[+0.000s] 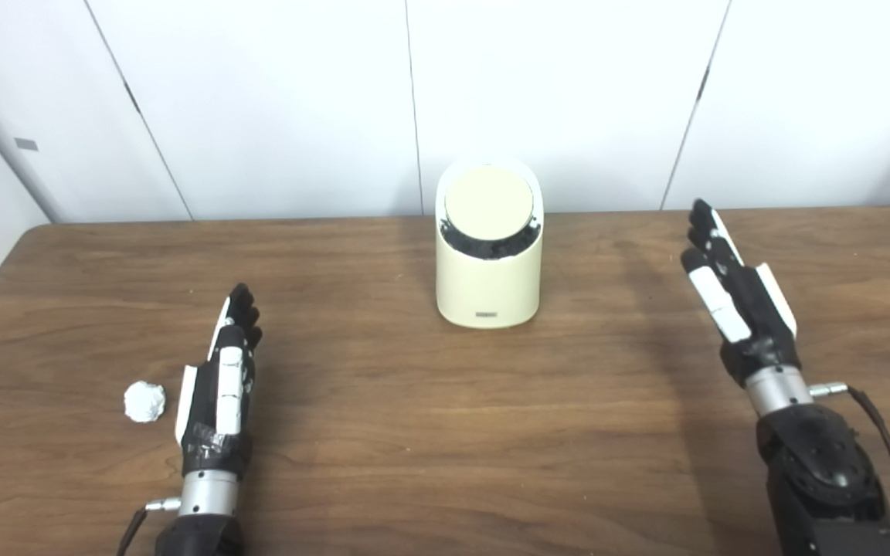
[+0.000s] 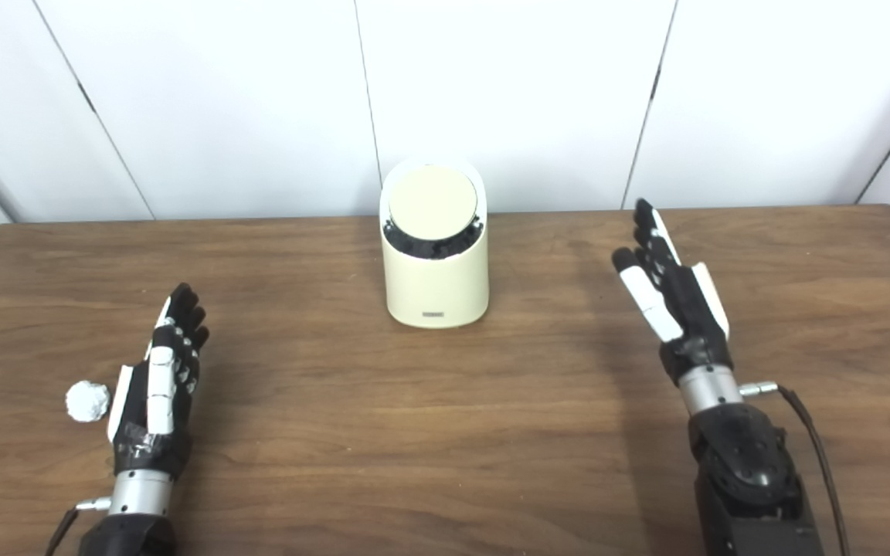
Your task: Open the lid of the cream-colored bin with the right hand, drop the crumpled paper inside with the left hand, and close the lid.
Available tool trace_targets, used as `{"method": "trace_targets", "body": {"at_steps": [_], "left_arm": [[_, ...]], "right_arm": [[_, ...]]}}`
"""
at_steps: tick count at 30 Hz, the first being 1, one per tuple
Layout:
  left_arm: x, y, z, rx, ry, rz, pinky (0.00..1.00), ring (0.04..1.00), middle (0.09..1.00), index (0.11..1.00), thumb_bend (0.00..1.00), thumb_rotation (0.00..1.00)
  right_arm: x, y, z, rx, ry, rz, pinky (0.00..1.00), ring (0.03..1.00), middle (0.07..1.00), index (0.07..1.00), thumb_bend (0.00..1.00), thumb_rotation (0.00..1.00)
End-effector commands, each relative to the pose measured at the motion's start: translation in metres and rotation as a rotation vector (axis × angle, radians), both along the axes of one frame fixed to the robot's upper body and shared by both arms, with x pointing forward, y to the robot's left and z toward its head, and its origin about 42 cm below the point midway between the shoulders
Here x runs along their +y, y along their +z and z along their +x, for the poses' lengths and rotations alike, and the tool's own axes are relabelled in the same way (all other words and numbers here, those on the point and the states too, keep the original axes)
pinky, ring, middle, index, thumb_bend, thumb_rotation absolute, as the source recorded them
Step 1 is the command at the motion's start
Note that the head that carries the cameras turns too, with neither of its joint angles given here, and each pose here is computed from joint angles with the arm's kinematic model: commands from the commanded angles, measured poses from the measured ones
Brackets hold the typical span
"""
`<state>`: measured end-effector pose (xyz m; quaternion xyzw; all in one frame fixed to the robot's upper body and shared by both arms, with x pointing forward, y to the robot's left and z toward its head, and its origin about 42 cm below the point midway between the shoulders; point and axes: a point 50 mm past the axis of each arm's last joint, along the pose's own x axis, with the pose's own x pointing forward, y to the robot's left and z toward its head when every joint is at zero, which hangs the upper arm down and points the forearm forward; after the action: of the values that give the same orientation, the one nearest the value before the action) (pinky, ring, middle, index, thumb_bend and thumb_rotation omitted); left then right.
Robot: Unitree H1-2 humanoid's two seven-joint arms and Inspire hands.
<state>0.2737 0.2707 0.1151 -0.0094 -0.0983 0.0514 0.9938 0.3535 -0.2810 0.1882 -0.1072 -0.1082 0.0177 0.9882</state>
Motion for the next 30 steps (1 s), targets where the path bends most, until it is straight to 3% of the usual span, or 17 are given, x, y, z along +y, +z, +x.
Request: {"method": "trace_targets", "body": {"at_steps": [1, 7, 11, 17, 26, 30], "left_arm": [[-0.005, -0.015, -0.007, 0.038, 0.001, -0.011, 1.0, 1.0, 1.0, 1.0, 0.55, 0.98], [-0.009, -0.016, -0.009, 0.039, 0.006, -0.02, 1.0, 1.0, 1.0, 1.0, 0.53, 0.97], [-0.01, -0.016, -0.011, 0.043, 0.007, -0.002, 1.0, 1.0, 1.0, 1.0, 0.51, 0.99], [-0.012, -0.016, -0.012, 0.052, 0.016, 0.001, 1.0, 1.0, 1.0, 1.0, 0.5, 1.0], [-0.013, -0.016, -0.012, 0.052, 0.016, 0.001, 1.0, 1.0, 1.0, 1.0, 0.5, 1.0], [-0.014, -0.016, -0.013, 0.05, 0.008, -0.02, 1.0, 1.0, 1.0, 1.0, 0.5, 1.0]], "right_arm": [[0.003, 0.03, 0.013, -0.099, 0.017, -0.037, 0.98, 0.999, 1.0, 0.989, 0.61, 0.72], [0.02, 0.05, 0.026, -0.155, 0.044, -0.058, 1.0, 1.0, 1.0, 0.999, 0.57, 0.62], [0.033, 0.068, 0.034, -0.178, 0.046, -0.093, 0.99, 1.0, 1.0, 0.994, 0.58, 0.63], [0.055, 0.098, 0.045, -0.231, 0.048, -0.195, 0.88, 0.945, 0.971, 0.972, 0.55, 0.63], [0.056, 0.1, 0.045, -0.232, 0.042, -0.208, 0.88, 0.94, 0.965, 0.967, 0.55, 0.63], [0.076, 0.117, 0.058, -0.249, 0.051, -0.308, 0.91, 0.941, 0.959, 0.966, 0.57, 0.65]]}}
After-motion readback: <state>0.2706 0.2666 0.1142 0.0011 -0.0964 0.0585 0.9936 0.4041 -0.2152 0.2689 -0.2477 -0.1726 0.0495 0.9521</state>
